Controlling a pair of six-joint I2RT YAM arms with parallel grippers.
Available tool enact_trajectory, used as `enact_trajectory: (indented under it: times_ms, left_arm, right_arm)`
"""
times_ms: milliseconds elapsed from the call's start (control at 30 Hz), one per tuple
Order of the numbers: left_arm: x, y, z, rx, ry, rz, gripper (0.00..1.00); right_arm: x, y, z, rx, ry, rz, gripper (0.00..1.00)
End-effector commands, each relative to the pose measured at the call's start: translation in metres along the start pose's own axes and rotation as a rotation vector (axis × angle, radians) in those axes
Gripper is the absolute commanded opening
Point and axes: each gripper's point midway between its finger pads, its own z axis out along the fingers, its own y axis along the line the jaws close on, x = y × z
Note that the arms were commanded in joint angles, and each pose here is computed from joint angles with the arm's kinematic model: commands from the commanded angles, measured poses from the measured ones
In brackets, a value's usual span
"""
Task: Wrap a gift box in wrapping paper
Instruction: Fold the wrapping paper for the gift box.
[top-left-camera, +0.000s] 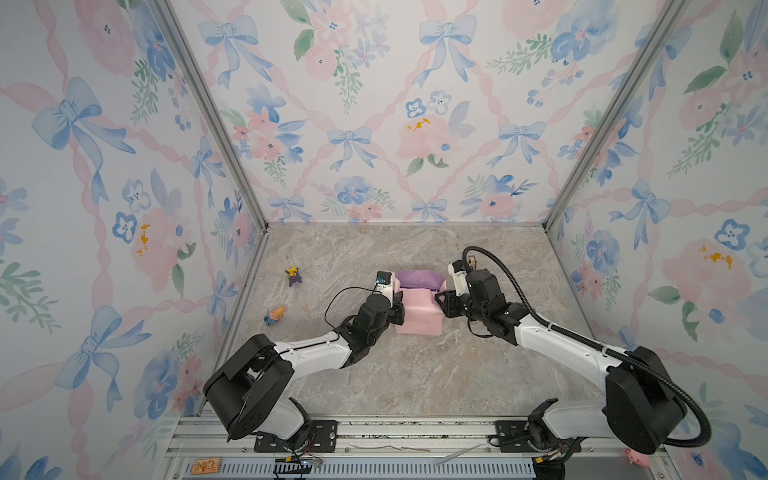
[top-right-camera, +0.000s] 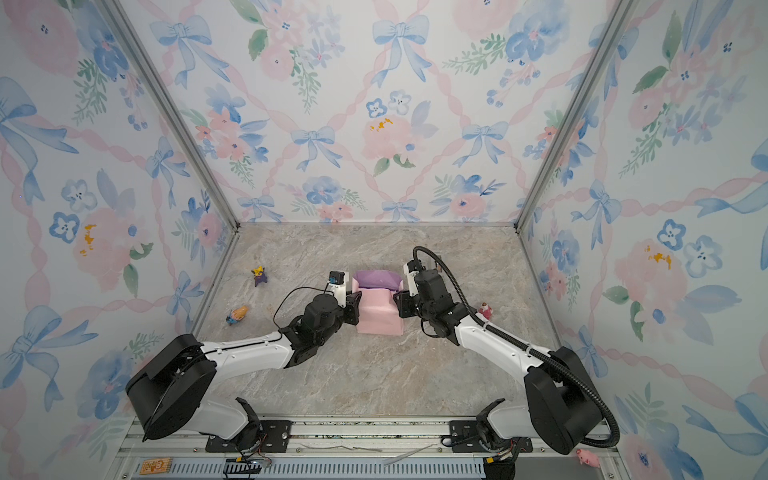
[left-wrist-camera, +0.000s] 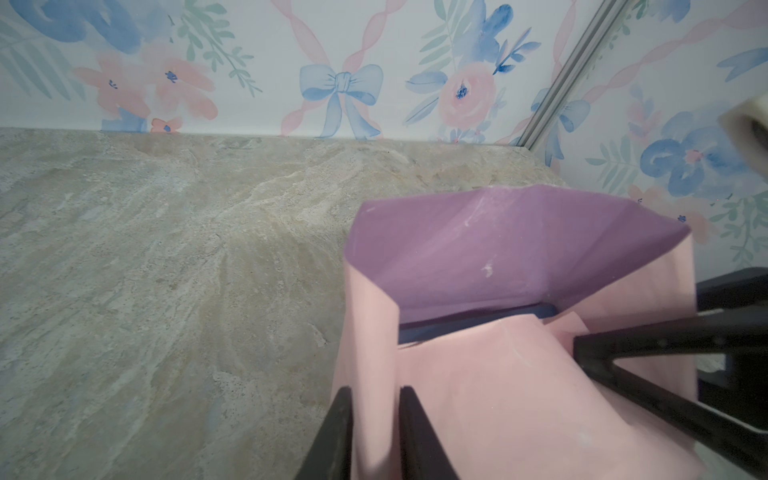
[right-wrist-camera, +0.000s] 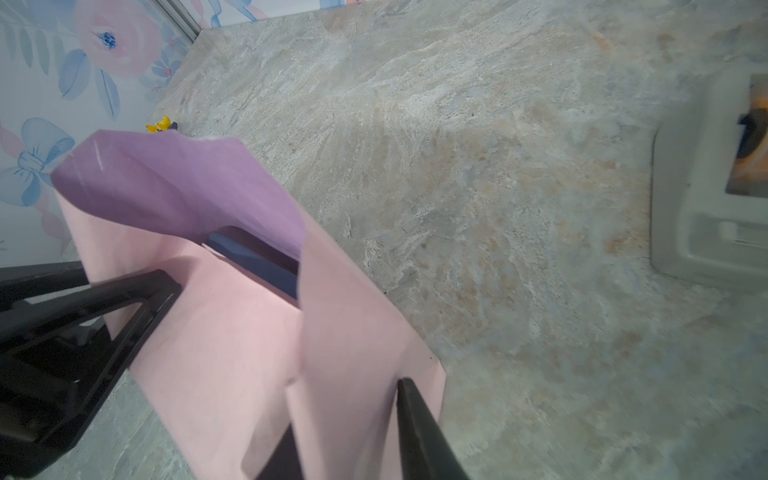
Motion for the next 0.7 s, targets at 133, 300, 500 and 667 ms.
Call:
enact_trajectory:
  times_ms: [133, 300, 500, 667]
  left_arm:
    - [0.012, 0.013, 0.0, -0.091, 0.034, 0.077, 0.09]
    - [0.01, 0.013, -0.003, -0.108, 0.022, 0.089, 0.07]
    - [0.003, 0.008, -0.005, -0.108, 0.003, 0.099, 0.06]
    - [-0.004, 0.004, -0.009, -0.105, -0.017, 0.1, 0.06]
  right_arm:
    - [-0.005, 0.003, -0.021, 0.023, 0.0, -0.02, 0.46]
    - [-0.017, 0.018, -0.044, -0.032, -0.065, 0.028, 0.54]
    - [-0.006, 0.031, -0.035, -0.062, -0.041, 0.093, 0.56]
    - [0.005, 0.023, -0.015, 0.006, -0.002, 0.095, 0.55]
